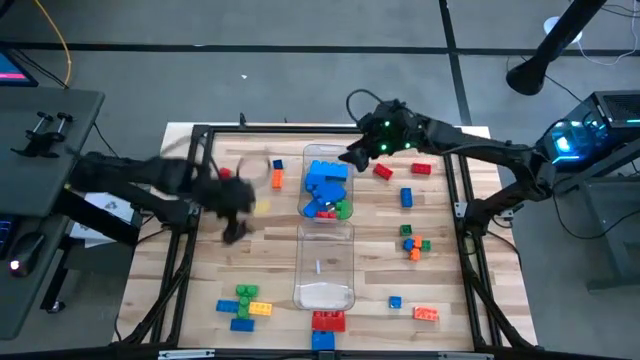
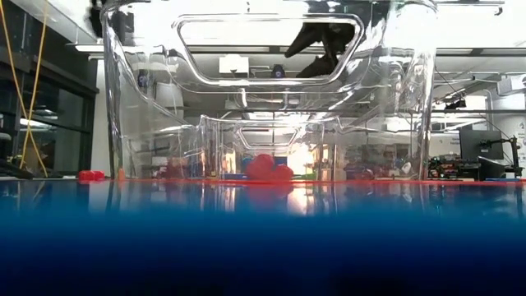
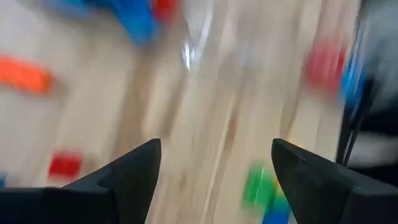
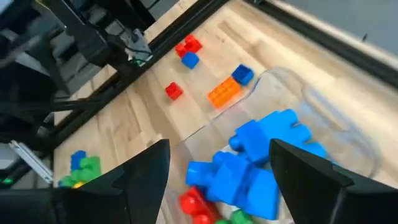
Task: Sort blocks by size
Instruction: Put the large green game piece in the top transparent bin
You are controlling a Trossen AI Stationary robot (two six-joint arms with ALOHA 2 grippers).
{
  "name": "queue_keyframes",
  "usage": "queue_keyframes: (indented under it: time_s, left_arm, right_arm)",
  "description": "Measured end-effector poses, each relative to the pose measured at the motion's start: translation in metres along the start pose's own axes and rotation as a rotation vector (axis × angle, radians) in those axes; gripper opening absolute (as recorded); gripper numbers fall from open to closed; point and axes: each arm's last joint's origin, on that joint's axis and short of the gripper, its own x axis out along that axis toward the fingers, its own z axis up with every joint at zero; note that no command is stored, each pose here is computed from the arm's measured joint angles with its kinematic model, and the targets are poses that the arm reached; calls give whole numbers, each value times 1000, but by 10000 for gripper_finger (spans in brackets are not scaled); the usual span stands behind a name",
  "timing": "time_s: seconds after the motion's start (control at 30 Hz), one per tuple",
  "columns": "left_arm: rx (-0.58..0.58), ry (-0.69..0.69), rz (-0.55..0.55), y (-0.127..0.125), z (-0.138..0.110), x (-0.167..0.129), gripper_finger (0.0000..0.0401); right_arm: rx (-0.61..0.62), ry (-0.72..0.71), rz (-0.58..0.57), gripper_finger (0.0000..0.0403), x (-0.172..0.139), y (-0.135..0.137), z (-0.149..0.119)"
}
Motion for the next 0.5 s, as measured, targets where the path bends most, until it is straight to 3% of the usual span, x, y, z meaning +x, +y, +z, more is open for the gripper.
queue_keyframes:
  time_s: [0.13, 0.33, 0.5]
  left_arm:
    - [139, 198, 22, -48, -28, 24, 285]
    - [216, 142, 60, -116, -62, 73, 284]
    - [335, 228, 148, -137, -84, 113, 284]
  right_arm:
    - [-55, 17, -33, 270, -8, -1, 7]
    - [-111, 50, -63, 271, -8, -3, 3]
    - [-121, 59, -55, 271, -8, -3, 3]
